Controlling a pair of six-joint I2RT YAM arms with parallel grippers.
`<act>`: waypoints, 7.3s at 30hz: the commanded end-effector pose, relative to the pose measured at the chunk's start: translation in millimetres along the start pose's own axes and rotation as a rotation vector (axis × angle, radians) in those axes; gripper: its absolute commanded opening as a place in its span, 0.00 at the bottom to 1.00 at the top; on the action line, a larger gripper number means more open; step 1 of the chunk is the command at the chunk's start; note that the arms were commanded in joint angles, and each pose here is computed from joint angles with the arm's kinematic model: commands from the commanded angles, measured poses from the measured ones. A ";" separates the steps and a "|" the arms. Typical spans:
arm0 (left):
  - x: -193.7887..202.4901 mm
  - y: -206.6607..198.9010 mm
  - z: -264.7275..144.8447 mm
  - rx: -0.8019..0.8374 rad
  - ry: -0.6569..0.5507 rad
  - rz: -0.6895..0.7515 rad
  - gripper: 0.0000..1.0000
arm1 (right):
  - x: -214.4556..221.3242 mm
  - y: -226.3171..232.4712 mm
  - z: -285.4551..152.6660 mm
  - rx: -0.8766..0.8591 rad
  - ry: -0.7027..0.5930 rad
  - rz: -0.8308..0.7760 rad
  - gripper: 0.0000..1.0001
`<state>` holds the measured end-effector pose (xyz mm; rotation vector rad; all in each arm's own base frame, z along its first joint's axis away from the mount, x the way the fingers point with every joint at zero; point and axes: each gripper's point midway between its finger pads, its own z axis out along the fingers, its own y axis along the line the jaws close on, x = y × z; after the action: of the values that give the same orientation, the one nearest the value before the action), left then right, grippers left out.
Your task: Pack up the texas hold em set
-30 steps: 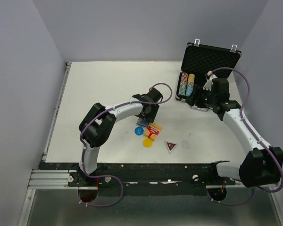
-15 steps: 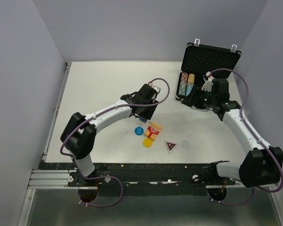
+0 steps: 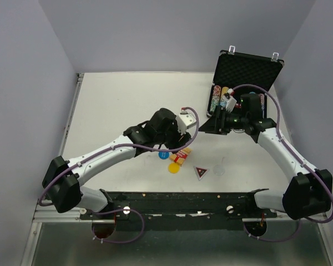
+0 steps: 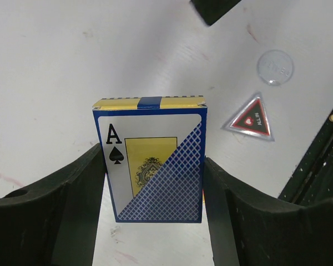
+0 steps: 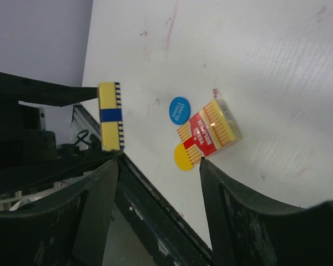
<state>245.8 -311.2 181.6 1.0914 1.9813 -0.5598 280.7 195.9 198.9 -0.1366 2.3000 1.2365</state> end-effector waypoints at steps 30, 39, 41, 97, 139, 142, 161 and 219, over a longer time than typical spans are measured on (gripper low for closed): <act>-35.3 -40.5 -17.0 0.067 -0.151 0.175 0.16 | 60.0 51.6 29.5 -0.081 0.210 0.007 0.12; -41.9 -39.1 -27.4 0.057 -0.174 0.166 0.94 | 33.9 24.5 31.2 0.106 0.041 0.014 0.01; -45.0 -40.3 -31.6 0.063 -0.191 0.164 0.99 | 26.1 20.4 29.5 0.138 0.006 -0.003 0.01; -68.8 80.0 -98.0 -0.185 -0.373 -0.147 0.99 | -227.9 -289.0 -46.0 0.526 -0.389 0.093 0.01; -68.2 76.8 -94.4 -0.162 -0.371 -0.150 0.99 | -217.1 -323.4 -70.1 0.768 -0.356 0.073 0.64; -68.7 76.0 -94.3 -0.159 -0.373 -0.150 0.99 | -215.6 -323.9 -65.0 0.748 -0.353 0.073 0.61; -69.2 75.2 -94.4 -0.153 -0.375 -0.152 0.99 | -210.1 -339.6 -34.8 0.694 -0.279 0.084 0.41; -70.4 73.8 -95.3 -0.148 -0.380 -0.152 0.99 | -244.5 -300.3 -33.6 0.929 -0.332 -0.177 0.64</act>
<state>291.1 -238.4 289.3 0.6847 1.7728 -0.6118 566.2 -41.3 79.1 0.1885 2.3427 0.0669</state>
